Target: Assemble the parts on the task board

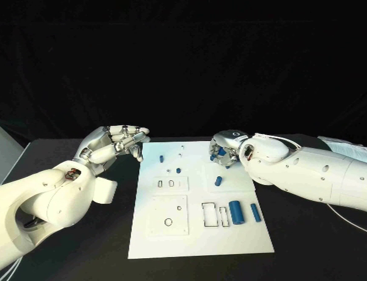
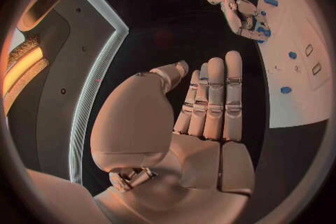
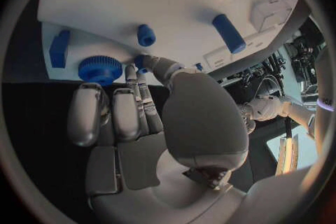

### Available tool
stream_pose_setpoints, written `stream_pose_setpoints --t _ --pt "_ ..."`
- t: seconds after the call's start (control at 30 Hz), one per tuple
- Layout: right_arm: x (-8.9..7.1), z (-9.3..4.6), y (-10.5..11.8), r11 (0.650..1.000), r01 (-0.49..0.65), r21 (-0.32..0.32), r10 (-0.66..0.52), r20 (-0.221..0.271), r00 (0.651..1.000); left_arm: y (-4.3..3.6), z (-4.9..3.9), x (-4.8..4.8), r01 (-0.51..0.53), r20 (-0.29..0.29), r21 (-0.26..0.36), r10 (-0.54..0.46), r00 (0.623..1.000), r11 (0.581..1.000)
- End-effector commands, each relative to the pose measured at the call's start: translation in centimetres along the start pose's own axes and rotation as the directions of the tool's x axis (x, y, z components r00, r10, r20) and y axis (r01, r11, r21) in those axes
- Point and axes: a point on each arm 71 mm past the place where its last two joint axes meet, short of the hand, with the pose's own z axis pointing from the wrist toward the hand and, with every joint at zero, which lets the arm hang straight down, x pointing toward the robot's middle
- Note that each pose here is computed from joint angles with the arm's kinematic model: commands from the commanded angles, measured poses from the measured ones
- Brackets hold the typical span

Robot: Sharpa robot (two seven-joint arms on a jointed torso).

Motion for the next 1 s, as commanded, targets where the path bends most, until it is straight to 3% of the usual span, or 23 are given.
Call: stream_pose_setpoints --t 0.03,0.33,0.73,1.0 --pt "0.3 0.0 0.1 1.0 0.016 -0.003 -0.017 -0.025 1.0 -0.13 0.0 0.27 0.002 -0.024 0.007 -0.002 1.0 1.0" --pt "0.1 0.0 0.4 1.0 0.011 -0.011 -0.01 0.008 1.0 -0.14 -0.01 0.21 0.0 -0.025 0.006 0.0 1.0 1.0" --pt "-1.1 -0.4 1.3 1.0 -0.022 -0.013 0.024 0.167 0.986 -0.07 0.0 0.04 -0.001 -0.027 -0.001 0.001 1.0 1.0" --pt "-1.9 0.0 2.4 0.999 -0.035 0.012 0.031 0.228 0.973 -0.01 -0.02 -0.16 -0.007 -0.027 -0.005 0.007 1.0 1.0"
